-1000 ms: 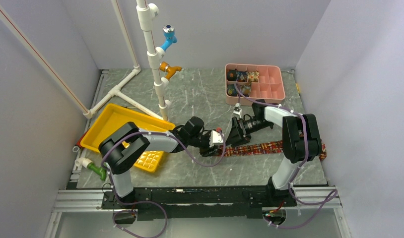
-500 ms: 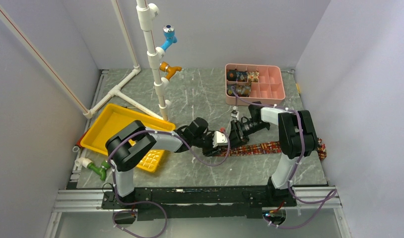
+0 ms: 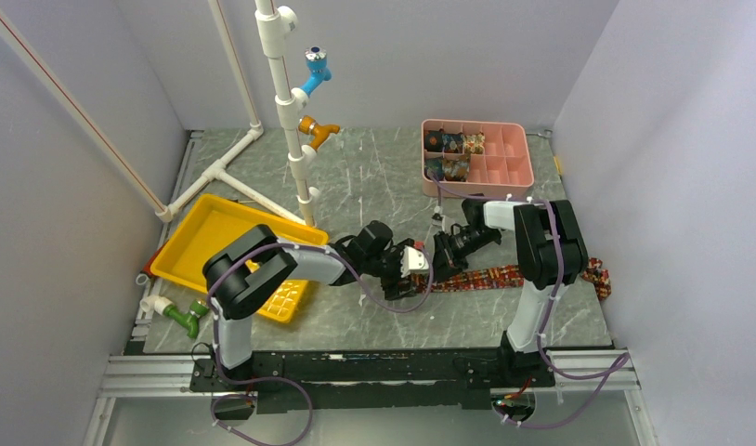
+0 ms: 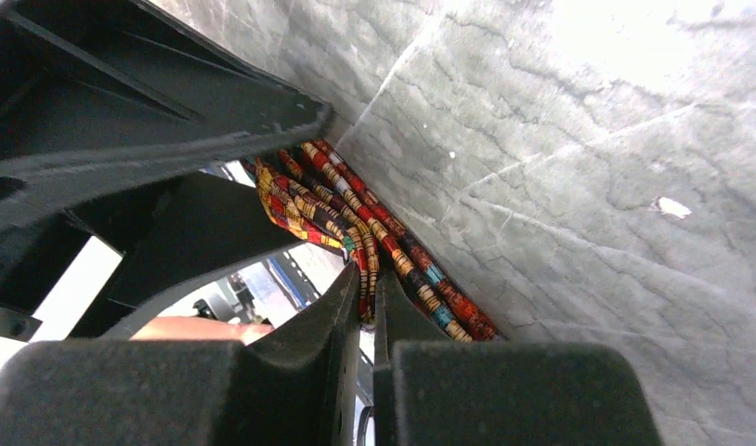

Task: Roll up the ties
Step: Roll the tie at the center of the board.

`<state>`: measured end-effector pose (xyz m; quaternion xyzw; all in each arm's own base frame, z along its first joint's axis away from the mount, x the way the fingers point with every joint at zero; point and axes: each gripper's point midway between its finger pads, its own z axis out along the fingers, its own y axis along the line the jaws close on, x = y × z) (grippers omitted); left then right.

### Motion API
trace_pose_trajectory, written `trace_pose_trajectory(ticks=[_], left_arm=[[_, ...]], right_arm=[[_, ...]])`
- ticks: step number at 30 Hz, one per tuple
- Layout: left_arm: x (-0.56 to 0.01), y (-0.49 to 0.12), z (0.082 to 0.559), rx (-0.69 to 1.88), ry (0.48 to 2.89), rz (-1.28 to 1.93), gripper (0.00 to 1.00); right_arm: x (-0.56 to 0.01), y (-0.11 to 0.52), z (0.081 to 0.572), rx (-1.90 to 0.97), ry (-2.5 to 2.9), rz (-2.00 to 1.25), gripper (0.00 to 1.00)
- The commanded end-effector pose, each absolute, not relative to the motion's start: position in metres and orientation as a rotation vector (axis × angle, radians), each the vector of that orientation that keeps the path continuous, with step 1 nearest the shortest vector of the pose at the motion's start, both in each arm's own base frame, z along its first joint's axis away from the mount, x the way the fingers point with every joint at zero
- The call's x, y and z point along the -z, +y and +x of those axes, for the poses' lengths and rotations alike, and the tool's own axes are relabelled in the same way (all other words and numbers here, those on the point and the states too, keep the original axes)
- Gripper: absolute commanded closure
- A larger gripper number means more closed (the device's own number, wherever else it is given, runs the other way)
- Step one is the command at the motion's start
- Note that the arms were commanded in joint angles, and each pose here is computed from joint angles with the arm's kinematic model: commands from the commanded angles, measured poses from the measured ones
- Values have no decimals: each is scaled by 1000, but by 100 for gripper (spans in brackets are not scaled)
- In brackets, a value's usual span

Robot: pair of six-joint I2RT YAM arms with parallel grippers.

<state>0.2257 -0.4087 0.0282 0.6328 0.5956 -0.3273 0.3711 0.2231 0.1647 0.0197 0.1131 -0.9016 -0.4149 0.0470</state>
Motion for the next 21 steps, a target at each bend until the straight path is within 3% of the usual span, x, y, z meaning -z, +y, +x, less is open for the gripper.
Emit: trace_pose_trajectory(ticks=[1, 4, 8, 11, 14, 19, 21], left_arm=[[-21, -417, 228, 793, 1542, 1660, 32], [-15, -397, 226, 740, 1588, 1687, 52], [-9, -361, 222, 674, 1669, 1698, 65], [-5, -344, 219, 630, 1714, 1717, 66], [0, -333, 220, 607, 1749, 1714, 66], [4, -332, 220, 642, 1767, 1707, 61], [3, -333, 222, 649, 1758, 1706, 50]], right_arm=[[-19, 170, 245, 1259, -2822, 399, 91], [-21, 179, 249, 1266, -2824, 463, 91], [-28, 194, 254, 1320, -2798, 495, 86], [-34, 201, 256, 1365, -2776, 490, 73], [-34, 203, 252, 1368, -2750, 490, 71], [-25, 204, 253, 1341, -2759, 512, 92], [-24, 204, 252, 1339, -2754, 517, 99]])
